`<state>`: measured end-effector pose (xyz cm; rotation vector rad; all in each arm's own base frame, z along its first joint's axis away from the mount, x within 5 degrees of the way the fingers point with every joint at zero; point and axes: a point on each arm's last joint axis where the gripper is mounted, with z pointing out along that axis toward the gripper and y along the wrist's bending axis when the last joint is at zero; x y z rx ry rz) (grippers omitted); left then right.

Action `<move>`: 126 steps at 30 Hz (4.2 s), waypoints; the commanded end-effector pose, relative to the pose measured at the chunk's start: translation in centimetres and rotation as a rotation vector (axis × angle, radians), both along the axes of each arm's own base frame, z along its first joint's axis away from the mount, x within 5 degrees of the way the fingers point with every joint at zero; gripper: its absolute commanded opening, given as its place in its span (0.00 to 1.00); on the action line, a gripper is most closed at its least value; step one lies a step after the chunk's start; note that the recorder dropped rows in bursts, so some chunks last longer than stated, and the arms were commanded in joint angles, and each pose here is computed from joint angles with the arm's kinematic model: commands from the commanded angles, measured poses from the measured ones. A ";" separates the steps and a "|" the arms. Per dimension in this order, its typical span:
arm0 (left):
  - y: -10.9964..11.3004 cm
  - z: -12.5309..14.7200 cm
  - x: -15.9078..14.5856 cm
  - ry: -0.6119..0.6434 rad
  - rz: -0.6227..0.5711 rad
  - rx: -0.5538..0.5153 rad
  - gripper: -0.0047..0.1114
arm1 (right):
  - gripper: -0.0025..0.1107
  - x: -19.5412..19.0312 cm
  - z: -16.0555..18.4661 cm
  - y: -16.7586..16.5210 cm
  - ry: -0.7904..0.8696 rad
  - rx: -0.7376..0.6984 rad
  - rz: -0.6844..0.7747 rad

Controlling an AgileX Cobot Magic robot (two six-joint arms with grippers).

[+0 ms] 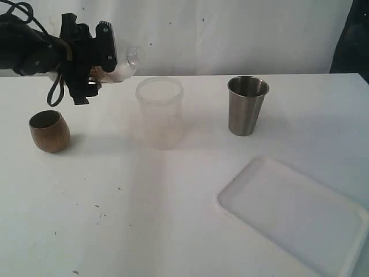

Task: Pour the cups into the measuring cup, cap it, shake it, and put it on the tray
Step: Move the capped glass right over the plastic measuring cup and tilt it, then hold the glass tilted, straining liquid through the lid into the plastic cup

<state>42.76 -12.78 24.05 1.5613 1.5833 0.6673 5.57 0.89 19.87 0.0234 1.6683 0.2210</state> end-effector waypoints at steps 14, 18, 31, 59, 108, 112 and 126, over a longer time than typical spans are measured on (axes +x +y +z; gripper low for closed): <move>-1.5 0.9 0.8 -0.140 -0.174 0.180 0.04 | 0.02 0.0 -0.1 0.0 -0.007 0.002 0.000; -1.5 0.9 0.9 -0.161 -0.208 0.244 0.04 | 0.02 0.0 -0.1 0.0 -0.007 0.002 0.000; -1.8 1.8 1.2 -0.216 -0.250 0.293 0.04 | 0.02 0.0 -0.1 0.0 -0.007 0.002 0.000; -2.7 3.7 2.2 -0.378 -0.419 0.523 0.04 | 0.02 0.0 -0.1 0.0 -0.007 0.002 0.000; -4.3 5.3 2.8 -0.592 -0.636 0.722 0.04 | 0.02 0.0 -0.1 0.0 -0.007 -0.003 0.000; -4.8 5.4 2.7 -0.613 -0.663 0.729 0.04 | 0.02 0.0 -0.1 0.0 -0.007 -0.003 0.000; -5.8 6.1 2.4 -0.718 -0.682 0.713 0.04 | 0.02 0.0 -0.1 0.0 -0.007 -0.003 0.000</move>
